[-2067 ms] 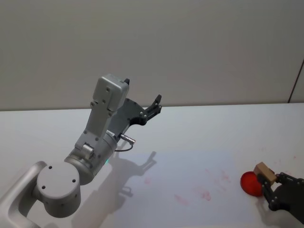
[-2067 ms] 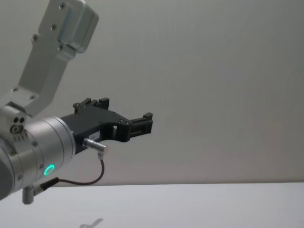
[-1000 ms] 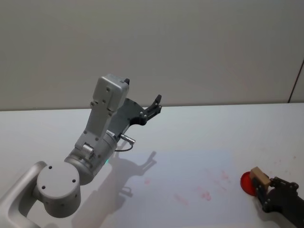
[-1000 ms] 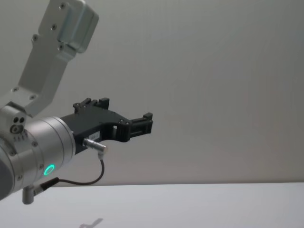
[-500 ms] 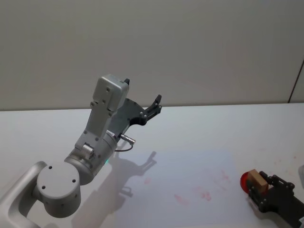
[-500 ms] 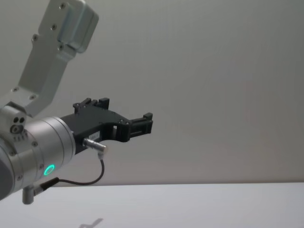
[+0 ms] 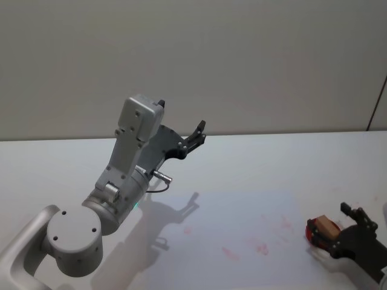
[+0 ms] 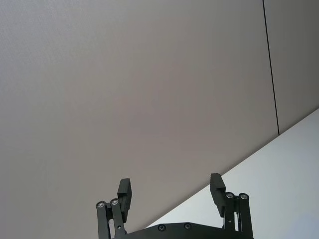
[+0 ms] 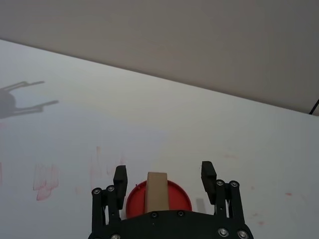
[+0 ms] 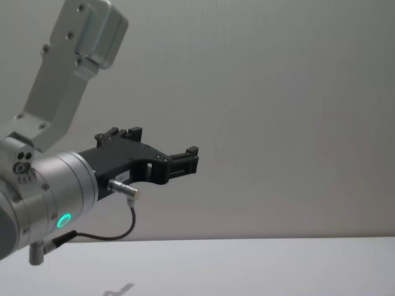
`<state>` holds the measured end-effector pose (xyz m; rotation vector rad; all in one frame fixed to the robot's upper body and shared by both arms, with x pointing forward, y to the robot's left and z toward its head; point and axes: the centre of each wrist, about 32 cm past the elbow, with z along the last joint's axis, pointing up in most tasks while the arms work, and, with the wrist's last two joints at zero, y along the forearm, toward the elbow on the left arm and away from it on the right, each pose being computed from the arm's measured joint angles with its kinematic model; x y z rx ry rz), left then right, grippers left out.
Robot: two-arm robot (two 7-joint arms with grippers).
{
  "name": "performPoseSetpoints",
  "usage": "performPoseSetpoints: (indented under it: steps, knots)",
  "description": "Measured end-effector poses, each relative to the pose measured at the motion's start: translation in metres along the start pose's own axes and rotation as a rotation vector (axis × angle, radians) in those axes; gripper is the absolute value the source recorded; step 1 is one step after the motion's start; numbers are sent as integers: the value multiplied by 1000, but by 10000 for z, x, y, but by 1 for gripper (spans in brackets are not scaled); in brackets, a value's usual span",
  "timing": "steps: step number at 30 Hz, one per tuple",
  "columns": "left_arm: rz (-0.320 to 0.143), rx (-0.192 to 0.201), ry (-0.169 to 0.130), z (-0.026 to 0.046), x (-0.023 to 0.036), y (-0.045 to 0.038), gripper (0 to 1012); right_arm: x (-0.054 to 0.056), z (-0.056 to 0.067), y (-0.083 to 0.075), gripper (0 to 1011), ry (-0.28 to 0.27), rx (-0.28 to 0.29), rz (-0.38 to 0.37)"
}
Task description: Use the one hand to pick up the stamp and affix it onto the A4 paper.
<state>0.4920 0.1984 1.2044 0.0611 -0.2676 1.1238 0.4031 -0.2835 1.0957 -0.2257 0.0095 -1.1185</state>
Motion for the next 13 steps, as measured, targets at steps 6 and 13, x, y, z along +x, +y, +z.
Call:
performPoseSetpoints:
  steps: [6, 13]
  knots:
    - [0, 0, 0, 0, 0, 0, 1001, -4, 124, 22, 1000, 7, 44, -18]
    - [0, 0, 0, 0, 0, 0, 1001, -23, 251, 35, 1001, 13, 86, -34]
